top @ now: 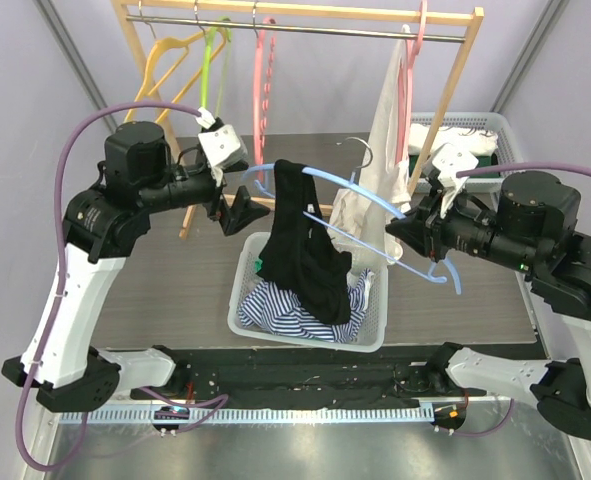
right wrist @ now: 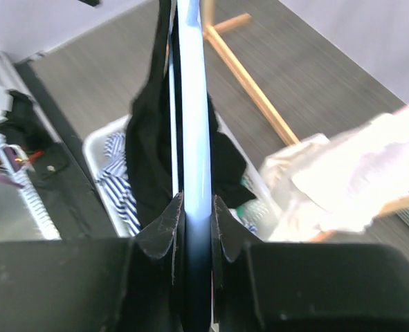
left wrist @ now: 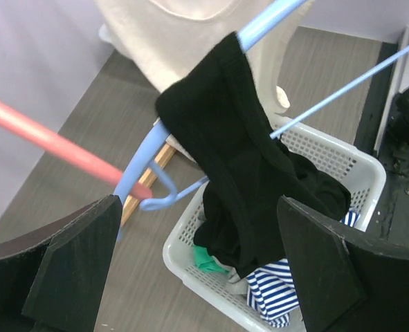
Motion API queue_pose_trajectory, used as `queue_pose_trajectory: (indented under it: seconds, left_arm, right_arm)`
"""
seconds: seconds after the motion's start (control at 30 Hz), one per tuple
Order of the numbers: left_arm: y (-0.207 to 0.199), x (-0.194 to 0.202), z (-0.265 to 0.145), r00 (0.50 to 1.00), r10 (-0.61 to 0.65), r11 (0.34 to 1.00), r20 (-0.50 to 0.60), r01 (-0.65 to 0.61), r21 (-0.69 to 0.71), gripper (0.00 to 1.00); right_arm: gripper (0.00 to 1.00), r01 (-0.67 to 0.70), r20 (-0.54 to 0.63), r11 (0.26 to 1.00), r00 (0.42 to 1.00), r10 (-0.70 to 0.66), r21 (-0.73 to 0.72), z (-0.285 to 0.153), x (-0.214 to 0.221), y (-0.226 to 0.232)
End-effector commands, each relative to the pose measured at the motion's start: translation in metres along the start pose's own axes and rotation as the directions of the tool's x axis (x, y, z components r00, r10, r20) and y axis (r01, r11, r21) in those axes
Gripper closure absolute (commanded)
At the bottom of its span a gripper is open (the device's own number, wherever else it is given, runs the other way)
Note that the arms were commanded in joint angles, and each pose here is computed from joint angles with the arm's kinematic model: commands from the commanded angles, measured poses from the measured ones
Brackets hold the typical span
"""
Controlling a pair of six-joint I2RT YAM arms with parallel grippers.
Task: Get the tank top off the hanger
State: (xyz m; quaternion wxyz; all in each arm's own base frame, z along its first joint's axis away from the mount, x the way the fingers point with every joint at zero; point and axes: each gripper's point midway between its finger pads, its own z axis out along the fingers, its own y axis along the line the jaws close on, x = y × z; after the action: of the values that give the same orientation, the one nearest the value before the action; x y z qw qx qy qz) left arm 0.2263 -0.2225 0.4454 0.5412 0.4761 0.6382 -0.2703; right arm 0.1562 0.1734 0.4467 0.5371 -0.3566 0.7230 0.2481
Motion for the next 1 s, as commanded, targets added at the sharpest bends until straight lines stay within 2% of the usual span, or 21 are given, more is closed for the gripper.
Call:
queue_pose_trajectory:
  seconds: [0.0, 0.1, 0.3, 0.5, 0.63, 0.97]
  left_arm:
    - [0.015, 0.005, 0.003, 0.995, -0.099, 0.99, 0.015, 0.1, -0.102, 0.0]
    - [0.007, 0.022, 0.012, 0.985, -0.171, 0.982, -0.016, 0.169, -0.082, 0.0]
    - [0.0, 0.032, 0.035, 0.959, -0.279, 0.96, -0.046, 0.278, -0.031, 0.0]
    - [-0.015, 0.023, 0.072, 0.968, -0.238, 0.969, -0.077, 0.241, 0.044, 0.0]
    - [-0.021, 0.038, 0.093, 0.972, -0.198, 0.978, -0.129, 0.206, 0.045, 0.0]
    - [-0.014, 0.06, 0.12, 0.97, -0.127, 0.991, -0.209, 0.116, -0.064, 0.01]
  right_arm:
    - [0.99, 0.04, -0.04, 0.991, 0.999, -0.035, 0.127, 0.003, 0.011, -0.024]
    - [0.99, 0.048, -0.074, 0.977, 0.997, -0.033, 0.208, 0.003, 0.021, -0.039]
    - [0.99, 0.05, -0.039, 0.979, 0.998, -0.043, 0.197, -0.001, 0.014, -0.036]
    - [0.99, 0.041, -0.057, 0.983, 0.998, -0.031, 0.18, 0.004, 0.022, -0.033]
    - [0.99, 0.033, -0.071, 0.985, 0.997, -0.021, 0.167, 0.007, 0.03, -0.031]
    - [0.99, 0.026, -0.09, 0.99, 0.996, -0.013, 0.141, 0.02, 0.039, -0.027]
